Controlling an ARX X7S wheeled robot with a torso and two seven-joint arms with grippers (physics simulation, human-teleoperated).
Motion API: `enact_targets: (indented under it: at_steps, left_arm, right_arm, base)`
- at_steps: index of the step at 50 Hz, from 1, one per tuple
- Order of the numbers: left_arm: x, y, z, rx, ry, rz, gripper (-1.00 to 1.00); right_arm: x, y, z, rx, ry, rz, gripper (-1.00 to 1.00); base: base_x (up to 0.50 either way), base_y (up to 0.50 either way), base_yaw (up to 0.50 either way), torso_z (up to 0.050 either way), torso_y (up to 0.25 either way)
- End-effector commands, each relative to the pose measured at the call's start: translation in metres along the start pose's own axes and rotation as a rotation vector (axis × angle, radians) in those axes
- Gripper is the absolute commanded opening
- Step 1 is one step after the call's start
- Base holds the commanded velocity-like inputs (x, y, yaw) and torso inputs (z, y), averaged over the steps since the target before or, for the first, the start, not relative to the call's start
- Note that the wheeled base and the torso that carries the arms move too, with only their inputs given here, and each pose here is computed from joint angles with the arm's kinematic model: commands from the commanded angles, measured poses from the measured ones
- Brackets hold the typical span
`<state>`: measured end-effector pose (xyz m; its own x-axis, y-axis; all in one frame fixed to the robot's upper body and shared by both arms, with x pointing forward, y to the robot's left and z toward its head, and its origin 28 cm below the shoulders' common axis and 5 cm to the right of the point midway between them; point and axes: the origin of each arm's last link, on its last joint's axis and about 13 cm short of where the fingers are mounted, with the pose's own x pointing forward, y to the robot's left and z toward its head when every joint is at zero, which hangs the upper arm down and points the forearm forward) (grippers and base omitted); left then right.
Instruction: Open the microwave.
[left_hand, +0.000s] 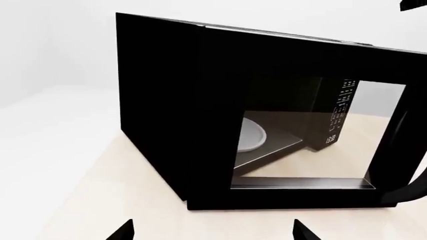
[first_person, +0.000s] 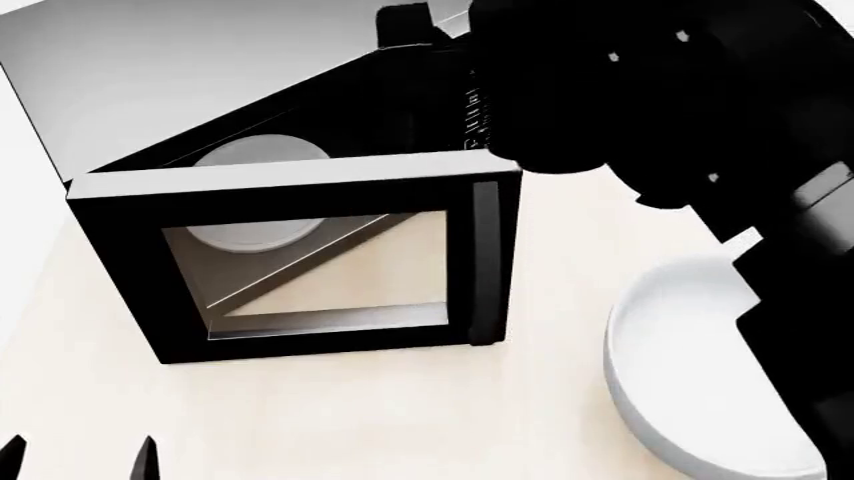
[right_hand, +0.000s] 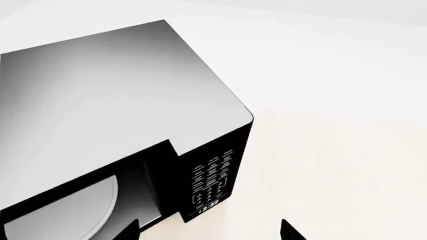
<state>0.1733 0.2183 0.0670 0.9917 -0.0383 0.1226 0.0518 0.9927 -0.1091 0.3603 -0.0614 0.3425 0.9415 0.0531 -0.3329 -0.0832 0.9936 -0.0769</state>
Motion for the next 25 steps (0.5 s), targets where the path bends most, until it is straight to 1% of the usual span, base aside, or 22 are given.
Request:
enact_targets:
  at_steps: [1,14,25]
  left_arm:
    - [0.0,0.0,0.001,-0.002,-0.002,0.002,1.0]
    - [0.001,0.001,0.002,-0.006,-0.002,0.002,1.0]
    - [0.001,0.001,0.002,-0.007,-0.002,0.001,1.0]
  right_arm:
    - [0.02,0.004,-0.009,0.003,0.05,-0.01,1.0]
    - [0.03,0.006,-0.017,-0.02,0.093,-0.028,1.0]
    - [0.032,0.004,-0.023,-0.035,0.128,-0.028,1.0]
  base:
    - [0.0,0.0,0.0,0.0,0.0]
    - [0.0,0.0,0.0,0.0,0.0]
    - [0.0,0.0,0.0,0.0,0.0]
